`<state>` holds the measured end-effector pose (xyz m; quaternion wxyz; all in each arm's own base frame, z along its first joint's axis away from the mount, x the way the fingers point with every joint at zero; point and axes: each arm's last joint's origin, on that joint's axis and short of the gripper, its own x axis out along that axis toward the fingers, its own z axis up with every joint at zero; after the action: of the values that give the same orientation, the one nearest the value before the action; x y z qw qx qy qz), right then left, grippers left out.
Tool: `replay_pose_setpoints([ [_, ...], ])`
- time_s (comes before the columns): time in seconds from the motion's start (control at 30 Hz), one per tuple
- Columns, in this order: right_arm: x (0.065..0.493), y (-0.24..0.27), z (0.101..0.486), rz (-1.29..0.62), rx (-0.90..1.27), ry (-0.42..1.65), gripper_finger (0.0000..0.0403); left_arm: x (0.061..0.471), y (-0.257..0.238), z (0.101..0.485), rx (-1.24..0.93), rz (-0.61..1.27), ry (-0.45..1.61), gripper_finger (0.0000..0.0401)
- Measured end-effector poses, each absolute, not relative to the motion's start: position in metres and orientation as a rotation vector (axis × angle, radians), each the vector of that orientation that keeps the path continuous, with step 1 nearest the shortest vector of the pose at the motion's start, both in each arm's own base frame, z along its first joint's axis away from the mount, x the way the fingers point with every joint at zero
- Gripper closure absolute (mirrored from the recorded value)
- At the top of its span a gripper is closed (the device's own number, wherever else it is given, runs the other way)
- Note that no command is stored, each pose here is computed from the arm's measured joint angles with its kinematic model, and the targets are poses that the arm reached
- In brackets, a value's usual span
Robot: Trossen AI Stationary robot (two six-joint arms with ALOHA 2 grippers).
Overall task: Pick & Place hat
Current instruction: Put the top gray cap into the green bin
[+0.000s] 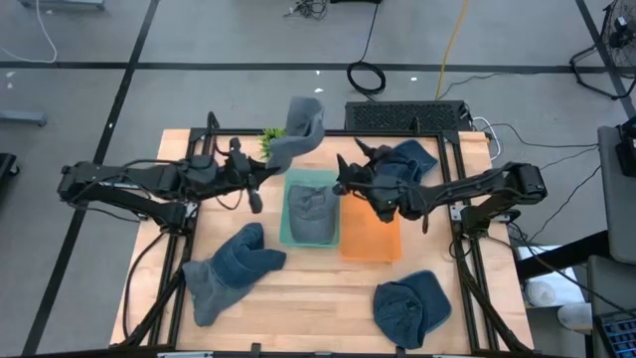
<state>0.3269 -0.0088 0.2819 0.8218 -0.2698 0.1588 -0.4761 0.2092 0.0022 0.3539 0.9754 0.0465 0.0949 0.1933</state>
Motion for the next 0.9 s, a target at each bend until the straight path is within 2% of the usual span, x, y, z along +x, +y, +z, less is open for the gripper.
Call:
replay_pose_setpoints([
  [0.23,0.319,-0.005,0.242,-0.776,-0.438,0.286,0.0100,0.188,-0.003,0.363,0.179,0.350,0.178,0.0394],
  [0.47,0.315,-0.001,0.221,-0.552,-0.362,0.278,0.0103,0.170,-0.003,0.371,0.260,0.316,0.156,0.0394],
  [0.7,0.317,-0.012,0.219,-0.320,-0.140,0.210,0.0103,0.159,-0.007,0.375,0.369,0.142,0.129,0.0394],
  [0.9,0.318,-0.038,0.233,-0.120,0.019,0.042,0.0108,0.152,-0.012,0.382,0.425,-0.049,0.032,0.0394],
])
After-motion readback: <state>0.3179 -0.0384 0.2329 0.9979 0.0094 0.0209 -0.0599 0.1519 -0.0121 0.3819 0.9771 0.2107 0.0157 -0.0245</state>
